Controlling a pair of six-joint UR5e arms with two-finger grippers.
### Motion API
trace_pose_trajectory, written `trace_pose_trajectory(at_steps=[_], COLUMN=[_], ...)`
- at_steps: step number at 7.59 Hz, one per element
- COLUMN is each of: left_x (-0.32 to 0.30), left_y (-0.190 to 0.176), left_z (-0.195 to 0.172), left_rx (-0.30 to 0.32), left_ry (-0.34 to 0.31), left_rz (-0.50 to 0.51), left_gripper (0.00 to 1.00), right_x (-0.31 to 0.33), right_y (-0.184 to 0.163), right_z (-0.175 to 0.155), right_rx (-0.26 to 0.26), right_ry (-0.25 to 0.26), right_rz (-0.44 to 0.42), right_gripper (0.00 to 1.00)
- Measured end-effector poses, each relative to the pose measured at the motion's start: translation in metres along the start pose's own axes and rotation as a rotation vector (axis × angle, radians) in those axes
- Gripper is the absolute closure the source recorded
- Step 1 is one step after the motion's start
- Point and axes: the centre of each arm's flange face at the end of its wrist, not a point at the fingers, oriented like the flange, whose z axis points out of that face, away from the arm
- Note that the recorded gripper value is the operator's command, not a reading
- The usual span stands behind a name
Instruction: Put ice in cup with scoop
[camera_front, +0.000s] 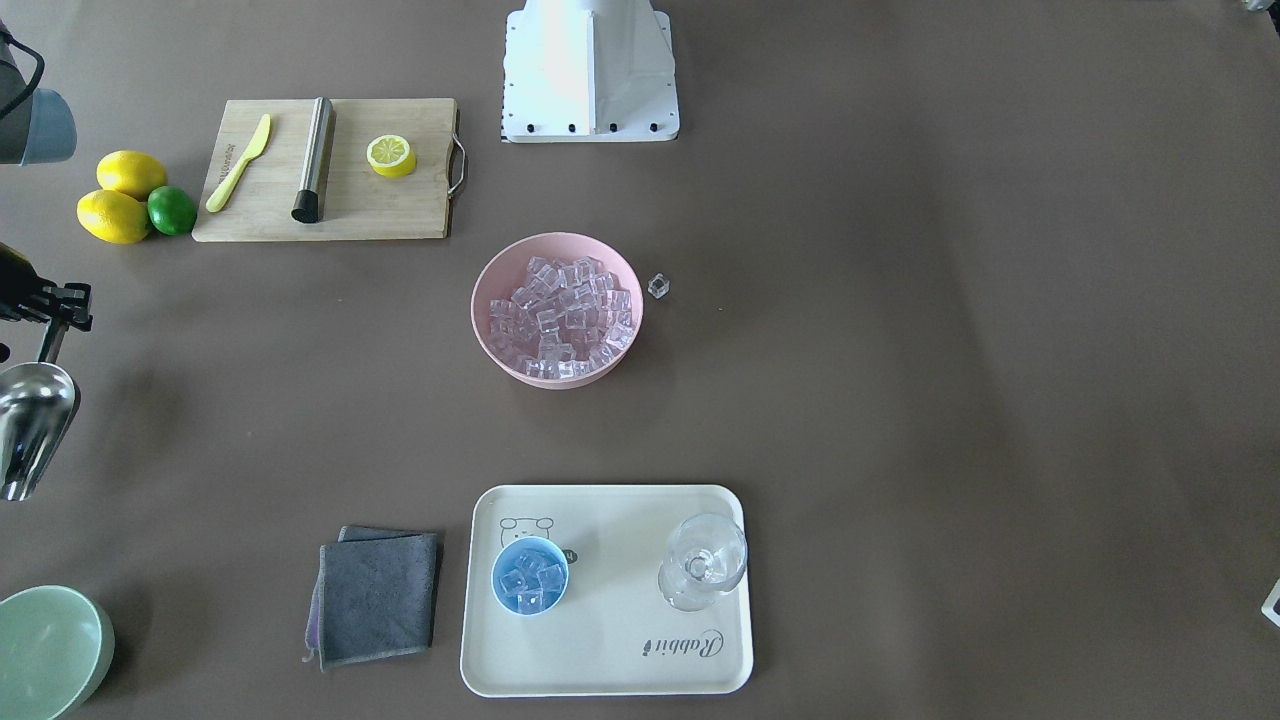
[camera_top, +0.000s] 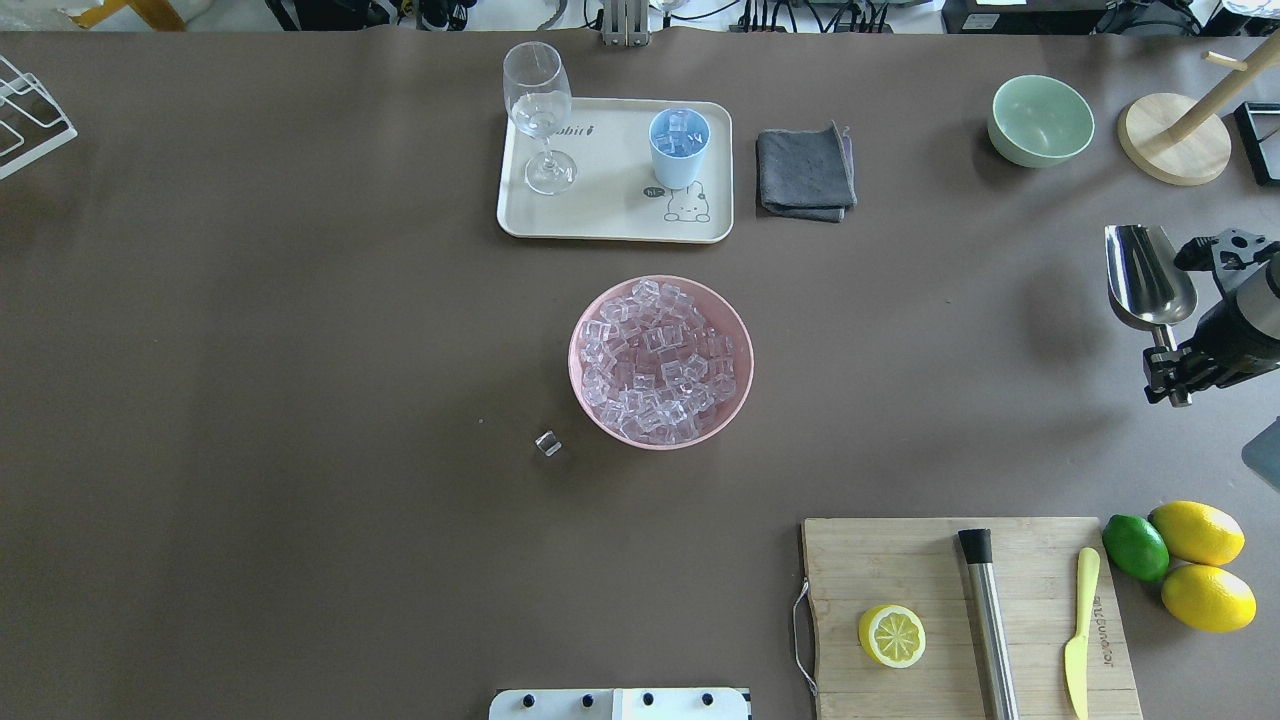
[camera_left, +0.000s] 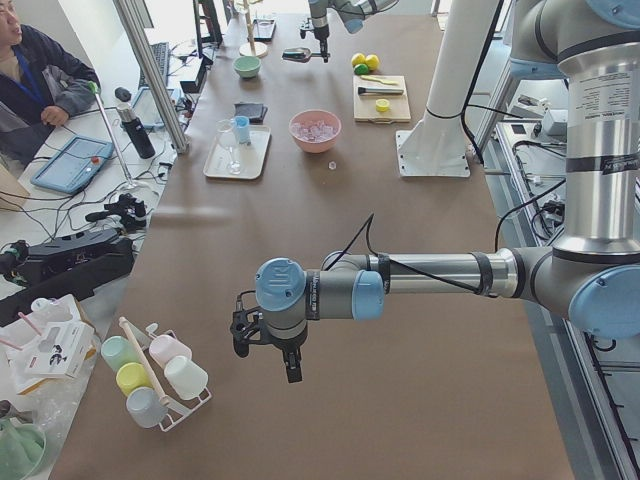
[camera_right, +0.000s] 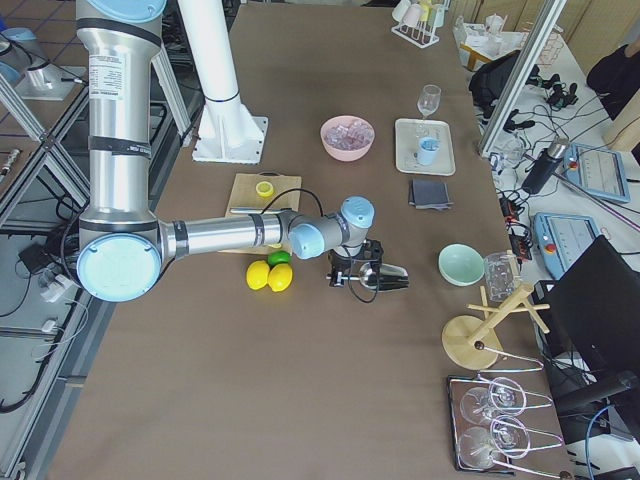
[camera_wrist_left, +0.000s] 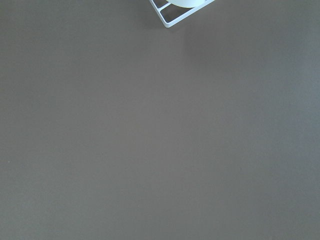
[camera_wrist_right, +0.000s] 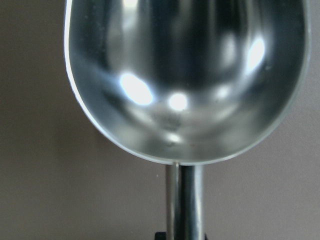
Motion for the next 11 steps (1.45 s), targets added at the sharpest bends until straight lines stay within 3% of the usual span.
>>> trace_pose_trajectory(at_steps=[2, 3, 4, 5, 8, 9, 11], left_x=[0.000, 0.000, 0.000, 0.000, 0.001, 0.001, 0.001], left_y=[0.000, 0.000, 0.000, 0.000, 0.000, 0.000, 0.000], left_z=[0.000, 0.000, 0.000, 0.000, 0.001, 0.001, 0.001], left_rx=[0.000, 0.000, 0.000, -0.001, -0.003, -0.003, -0.002], left_ry=[0.001, 0.001, 0.001, 0.001, 0.000, 0.000, 0.000], left_rz=[0.001, 0.000, 0.000, 0.000, 0.001, 0.001, 0.001], left_gripper=[0.02, 0.02, 0.02, 0.02, 0.02, 0.02, 0.02], right_x=[-0.001, -0.002, -0.004, -0.008, -0.017, -0.019, -0.015], right_y=[-0.006, -0.008, -0.010, -0.013, -0.018, -0.018, -0.019], right_z=[0.012, 0.014, 0.016, 0.017, 0.012, 0.001, -0.050], right_rx=[0.000, -0.004, -0.012, -0.020, -0.027, -0.012, 0.063], right_ry=[-0.009, -0.013, -0.021, -0.034, -0.060, -0.073, -0.104], right_rz=[0.004, 0.007, 0.009, 0.010, 0.005, 0.001, 0.015], right_gripper=[1.00, 0.61, 0.42, 0.01, 0.00, 0.00, 0.00])
